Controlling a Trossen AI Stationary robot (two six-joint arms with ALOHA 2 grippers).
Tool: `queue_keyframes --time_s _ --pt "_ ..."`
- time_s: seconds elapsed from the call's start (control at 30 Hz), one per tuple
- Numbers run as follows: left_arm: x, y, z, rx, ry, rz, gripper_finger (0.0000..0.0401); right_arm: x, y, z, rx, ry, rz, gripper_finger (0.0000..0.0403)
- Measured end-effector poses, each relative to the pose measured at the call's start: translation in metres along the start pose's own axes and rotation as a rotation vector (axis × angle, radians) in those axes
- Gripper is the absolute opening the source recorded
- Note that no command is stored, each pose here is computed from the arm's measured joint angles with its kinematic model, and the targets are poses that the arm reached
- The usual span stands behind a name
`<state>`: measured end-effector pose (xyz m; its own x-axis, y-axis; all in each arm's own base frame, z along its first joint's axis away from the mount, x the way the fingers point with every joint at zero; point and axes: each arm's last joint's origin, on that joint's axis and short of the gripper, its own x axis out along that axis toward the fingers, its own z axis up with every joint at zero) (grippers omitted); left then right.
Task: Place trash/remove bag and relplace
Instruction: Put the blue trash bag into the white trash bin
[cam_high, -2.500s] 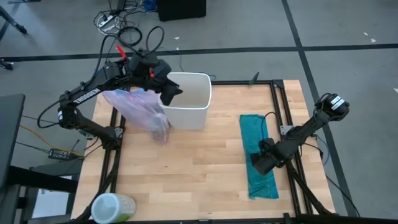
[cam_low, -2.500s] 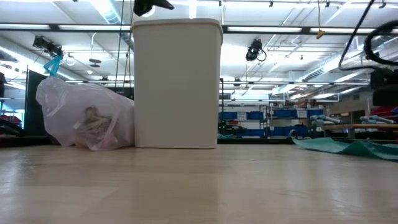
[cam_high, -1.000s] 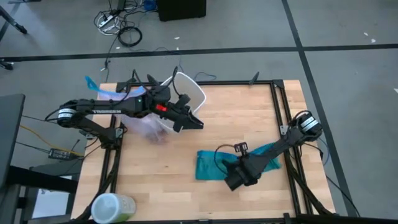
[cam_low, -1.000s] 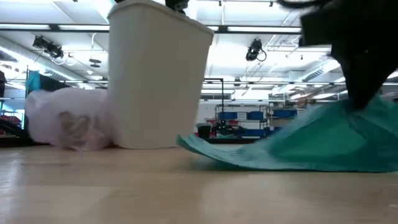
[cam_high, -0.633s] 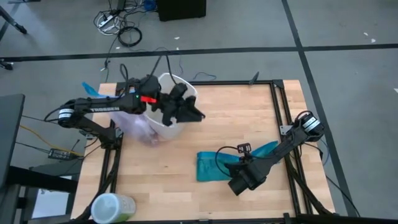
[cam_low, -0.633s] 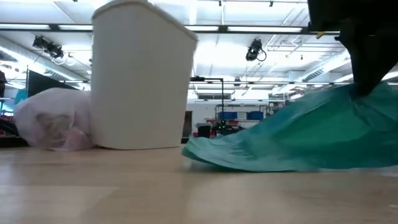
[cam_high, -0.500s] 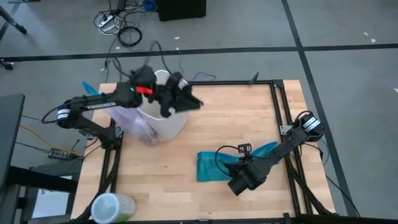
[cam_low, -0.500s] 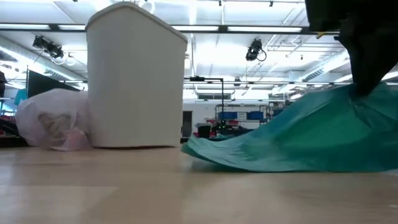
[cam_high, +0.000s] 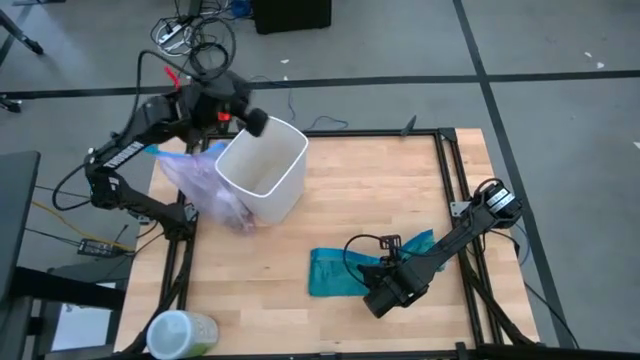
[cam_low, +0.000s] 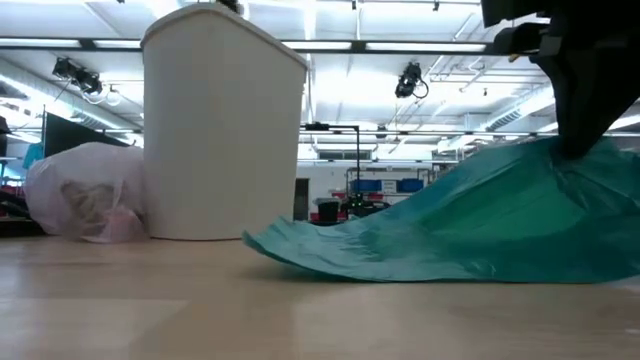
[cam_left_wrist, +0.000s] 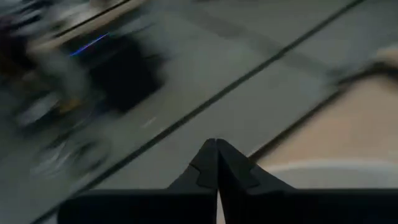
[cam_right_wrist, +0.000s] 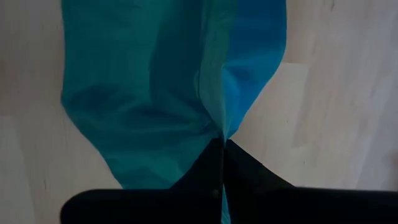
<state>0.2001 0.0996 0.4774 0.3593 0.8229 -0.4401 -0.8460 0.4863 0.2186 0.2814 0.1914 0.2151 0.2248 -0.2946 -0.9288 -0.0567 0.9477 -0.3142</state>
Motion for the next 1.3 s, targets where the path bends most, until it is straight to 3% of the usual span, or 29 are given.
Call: queue_keyframes --time_s 0.23,0.37,0.8,0.9,0.97,1.03,1.3 --pt "-0.002 0.021 -0.043 0.022 0.318 0.279 0.0003 0.0 0.0 0.001 0.052 -0.022 -0.013 0.0" --pt "-0.002 0.026 -0.061 -0.006 0.341 0.306 0.0002 -0.001 0.002 0.001 0.087 -0.027 -0.014 0.0" --pt "0.027 0.028 -0.144 -0.146 0.396 0.575 0.0001 -0.003 0.007 -0.001 0.143 -0.05 -0.017 0.0" --pt "0.032 0.02 -0.157 -0.133 0.508 0.533 0.0003 -0.004 0.009 -0.002 0.149 -0.053 -0.011 0.0" --pt "0.032 0.017 -0.151 -0.215 0.454 0.483 0.0005 -0.004 0.009 -0.002 0.156 -0.054 -0.01 0.0" --pt "0.032 0.014 -0.15 -0.197 0.455 0.441 0.0006 -0.004 0.009 -0.002 0.158 -0.056 -0.011 0.0" --pt "0.043 -0.018 -0.124 -0.356 0.227 0.195 0.0008 -0.003 0.009 -0.002 0.167 -0.061 -0.01 0.0"
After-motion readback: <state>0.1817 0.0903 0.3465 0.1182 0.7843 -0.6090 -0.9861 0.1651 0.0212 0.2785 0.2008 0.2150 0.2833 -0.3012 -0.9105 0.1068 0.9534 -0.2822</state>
